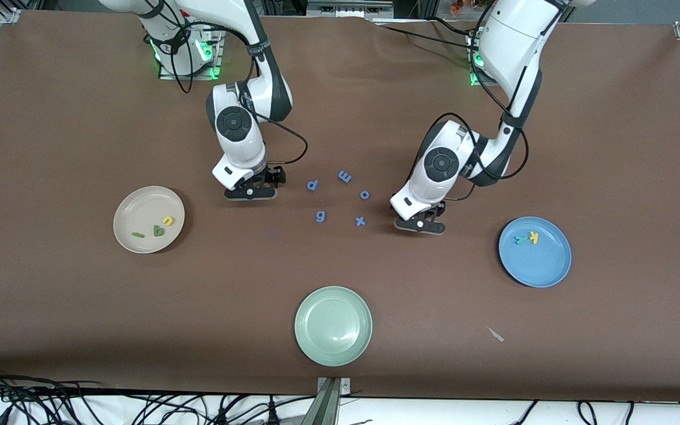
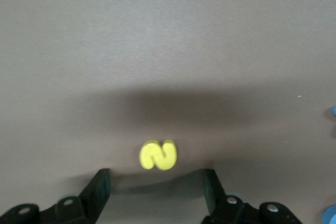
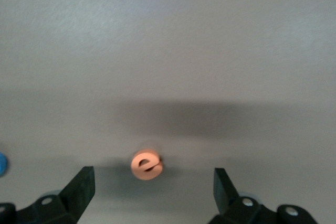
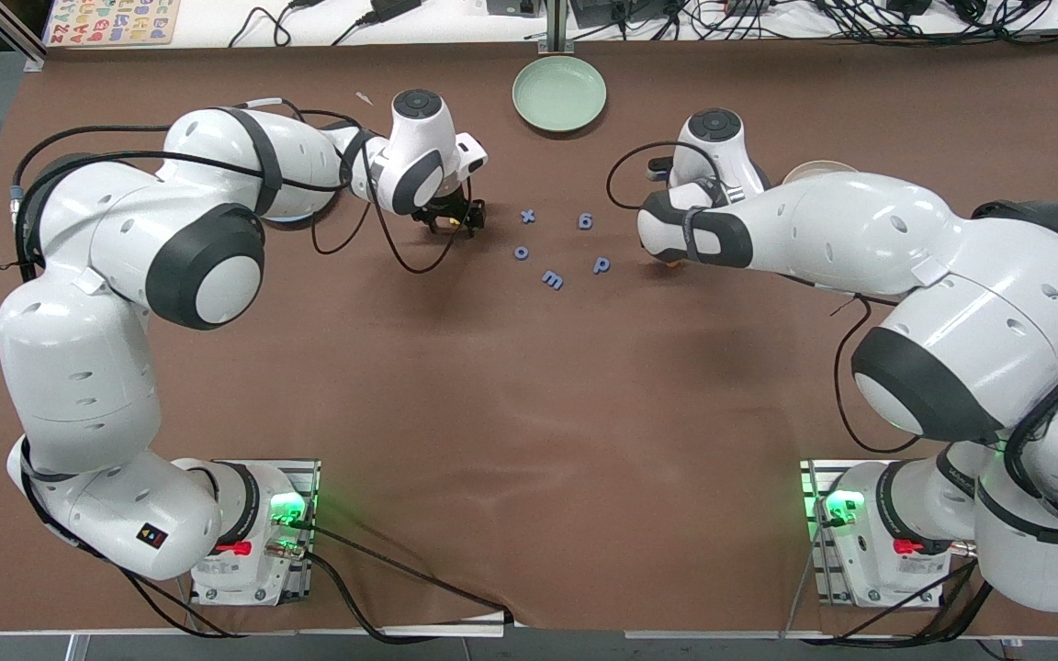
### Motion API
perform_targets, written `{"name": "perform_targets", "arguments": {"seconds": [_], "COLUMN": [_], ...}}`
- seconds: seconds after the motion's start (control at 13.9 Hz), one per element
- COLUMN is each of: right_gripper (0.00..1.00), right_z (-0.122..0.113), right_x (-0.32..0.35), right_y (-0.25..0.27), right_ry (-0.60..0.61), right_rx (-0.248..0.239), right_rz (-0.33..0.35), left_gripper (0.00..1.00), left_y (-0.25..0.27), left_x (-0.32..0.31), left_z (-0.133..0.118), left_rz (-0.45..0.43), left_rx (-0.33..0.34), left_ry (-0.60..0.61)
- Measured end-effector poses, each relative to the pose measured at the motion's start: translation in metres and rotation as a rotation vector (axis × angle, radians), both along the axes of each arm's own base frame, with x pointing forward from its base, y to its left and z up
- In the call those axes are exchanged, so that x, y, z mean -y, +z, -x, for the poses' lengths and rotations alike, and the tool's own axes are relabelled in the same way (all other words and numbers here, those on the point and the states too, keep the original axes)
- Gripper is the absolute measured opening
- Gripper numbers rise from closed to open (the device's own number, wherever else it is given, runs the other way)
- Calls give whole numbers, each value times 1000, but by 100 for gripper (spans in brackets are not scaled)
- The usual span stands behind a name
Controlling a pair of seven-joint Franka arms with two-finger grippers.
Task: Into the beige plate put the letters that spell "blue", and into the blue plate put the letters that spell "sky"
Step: 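Grasp yellow z with the left gripper while the right gripper grasps orange e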
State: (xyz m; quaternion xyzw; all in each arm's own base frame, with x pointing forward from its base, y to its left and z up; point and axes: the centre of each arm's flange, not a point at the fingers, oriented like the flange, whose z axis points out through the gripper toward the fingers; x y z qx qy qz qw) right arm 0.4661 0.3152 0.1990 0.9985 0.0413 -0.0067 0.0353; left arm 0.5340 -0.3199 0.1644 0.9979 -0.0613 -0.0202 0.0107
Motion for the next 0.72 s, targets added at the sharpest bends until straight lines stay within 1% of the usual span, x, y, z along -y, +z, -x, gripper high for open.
{"name": "perform_targets", "arguments": {"seconds": [0.29, 0.43, 0.5, 0.58, 0.72], "right_gripper": [100, 99, 98, 98, 95], "right_z": [5, 3, 1, 0, 1], "right_x": [-3, 2, 5, 6, 4], "right_y": [-11, -16, -18, -20, -21], "right_ry": [18, 22, 22, 21, 25], "right_rx": [-15, -32, -37, -39, -41], "right_rz": [1, -43, -65, -74, -76], "left_gripper": [81, 78, 78, 72, 51], "left_y": [2, 1, 1, 2, 5], "left_x": [5, 6, 6, 5, 7], "left_z": [-7, -9, -10, -11, -14], "left_rz": [9, 11, 11, 10, 15], "left_rx": [16, 18, 19, 21, 29], "left_ry": [4, 4, 5, 5, 0]}}
